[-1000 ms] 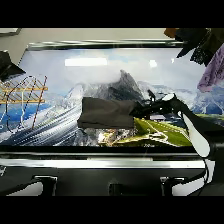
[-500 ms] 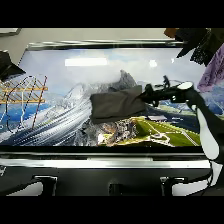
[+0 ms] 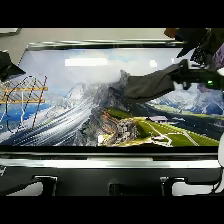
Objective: Fold the clothes and pants, and hang the long-sleeved shirts on hangers.
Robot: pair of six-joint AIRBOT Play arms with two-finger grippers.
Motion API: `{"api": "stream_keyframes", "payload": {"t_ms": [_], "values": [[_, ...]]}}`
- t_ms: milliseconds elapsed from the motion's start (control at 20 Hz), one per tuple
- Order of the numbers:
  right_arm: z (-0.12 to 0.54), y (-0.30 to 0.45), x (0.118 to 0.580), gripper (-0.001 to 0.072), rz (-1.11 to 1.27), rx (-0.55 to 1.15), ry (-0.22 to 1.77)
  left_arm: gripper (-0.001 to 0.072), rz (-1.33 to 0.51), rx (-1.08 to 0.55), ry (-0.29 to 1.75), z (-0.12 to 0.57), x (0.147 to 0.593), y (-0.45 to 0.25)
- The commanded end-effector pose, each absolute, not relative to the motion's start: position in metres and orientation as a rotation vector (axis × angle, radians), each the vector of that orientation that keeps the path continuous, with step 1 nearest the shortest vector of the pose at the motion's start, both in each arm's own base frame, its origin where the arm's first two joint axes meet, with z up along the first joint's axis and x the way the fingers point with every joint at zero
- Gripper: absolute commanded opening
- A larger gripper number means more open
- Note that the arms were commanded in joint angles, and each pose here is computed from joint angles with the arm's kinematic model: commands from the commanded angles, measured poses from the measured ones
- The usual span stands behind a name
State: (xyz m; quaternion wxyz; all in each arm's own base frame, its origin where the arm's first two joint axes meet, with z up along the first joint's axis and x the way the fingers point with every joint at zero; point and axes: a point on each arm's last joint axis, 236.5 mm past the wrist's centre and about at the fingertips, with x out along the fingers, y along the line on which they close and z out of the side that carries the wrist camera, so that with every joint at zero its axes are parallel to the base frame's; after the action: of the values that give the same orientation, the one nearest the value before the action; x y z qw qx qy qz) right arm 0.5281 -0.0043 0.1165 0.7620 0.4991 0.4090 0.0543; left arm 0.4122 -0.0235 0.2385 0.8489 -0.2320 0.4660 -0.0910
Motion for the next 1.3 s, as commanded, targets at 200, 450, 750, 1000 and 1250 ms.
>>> {"api": "stream_keyframes", "payload": {"t_ms": [200,450,750,1000,1250], "values": [[0.161,-0.148,0.498,0.0029,-0.285,1.040,0.664,0.0021,-0.194,-0.487,1.002,0.236,0.409,-0.024],[0.159,-0.215,0.444,0.0029,-0.580,1.014,0.652,0.0021,-0.195,-0.486,1.009,0.235,0.407,-0.025],[0.120,-0.239,0.364,0.0029,-0.844,0.874,0.918,0.0021,-0.195,-0.486,1.009,0.235,0.407,-0.025],[0.097,-0.254,0.303,0.0029,-1.009,0.714,1.126,0.0020,-0.213,-0.459,1.036,0.231,0.401,-0.026],[0.041,-0.233,0.252,0.0029,-1.077,0.705,1.274,0.0021,-0.215,-0.458,1.049,0.230,0.398,-0.026]]}}
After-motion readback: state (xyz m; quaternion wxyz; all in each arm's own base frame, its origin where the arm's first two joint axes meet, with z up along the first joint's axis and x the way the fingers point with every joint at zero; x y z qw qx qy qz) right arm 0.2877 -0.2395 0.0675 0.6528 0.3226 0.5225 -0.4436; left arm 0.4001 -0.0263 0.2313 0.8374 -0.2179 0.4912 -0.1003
